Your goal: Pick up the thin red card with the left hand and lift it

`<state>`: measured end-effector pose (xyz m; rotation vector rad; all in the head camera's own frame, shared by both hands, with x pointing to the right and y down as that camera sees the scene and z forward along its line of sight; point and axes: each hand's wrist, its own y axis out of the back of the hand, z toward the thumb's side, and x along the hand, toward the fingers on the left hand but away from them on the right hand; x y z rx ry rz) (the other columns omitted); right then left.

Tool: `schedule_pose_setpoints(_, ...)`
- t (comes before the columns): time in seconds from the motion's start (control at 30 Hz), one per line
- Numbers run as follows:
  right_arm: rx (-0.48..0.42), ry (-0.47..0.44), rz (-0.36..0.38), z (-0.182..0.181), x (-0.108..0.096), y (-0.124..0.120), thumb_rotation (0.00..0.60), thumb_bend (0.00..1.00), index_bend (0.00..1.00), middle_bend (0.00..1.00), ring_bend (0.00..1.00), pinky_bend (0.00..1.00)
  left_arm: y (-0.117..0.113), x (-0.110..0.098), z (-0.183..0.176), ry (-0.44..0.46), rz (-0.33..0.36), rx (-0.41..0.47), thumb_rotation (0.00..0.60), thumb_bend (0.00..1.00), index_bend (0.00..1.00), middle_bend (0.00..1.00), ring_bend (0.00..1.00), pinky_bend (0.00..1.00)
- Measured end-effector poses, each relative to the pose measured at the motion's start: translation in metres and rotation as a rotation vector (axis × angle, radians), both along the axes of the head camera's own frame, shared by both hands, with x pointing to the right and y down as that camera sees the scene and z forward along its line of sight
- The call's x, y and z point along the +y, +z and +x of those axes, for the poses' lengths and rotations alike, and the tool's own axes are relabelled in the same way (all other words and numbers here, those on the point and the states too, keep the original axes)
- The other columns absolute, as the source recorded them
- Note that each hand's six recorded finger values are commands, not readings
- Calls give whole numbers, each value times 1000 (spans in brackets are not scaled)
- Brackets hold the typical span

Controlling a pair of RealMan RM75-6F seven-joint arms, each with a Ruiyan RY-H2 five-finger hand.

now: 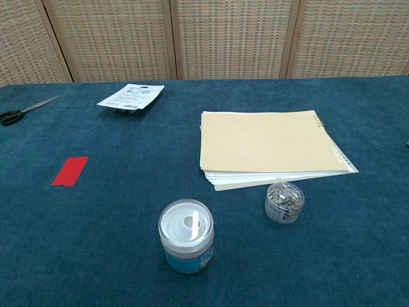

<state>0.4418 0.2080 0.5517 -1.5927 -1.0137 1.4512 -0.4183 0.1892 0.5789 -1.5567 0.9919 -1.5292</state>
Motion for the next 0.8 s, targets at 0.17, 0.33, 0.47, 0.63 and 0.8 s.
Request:
schedule_pose_setpoints(0.17,0,-3,-5,-1,0,1,600,53,0,0,0,0,2,0,1,4,-3,1,600,171,0,0,0,0)
schedule_pose_setpoints(0.33,4,-5,-6,-2,0,2,600,53,0,0,0,0,10,1,5,18,-21,0,600,172,0,0,0,0)
schedule_pose_setpoints(0.47,4,-3,-5,-2,0,2,600,53,0,0,0,0,17,-1,9,25,-35,3,600,172,0,0,0,0)
schedule_pose_setpoints(0.63,3,-6,-6,-2,1,2,600,53,0,0,0,0,25,-6,14,25,-45,6,600,174,0,0,0,0)
schedule_pose_setpoints(0.8,3,-8,-11,-3,0,4,600,53,0,0,0,0,32,-12,19,27,-54,6,600,174,0,0,0,0)
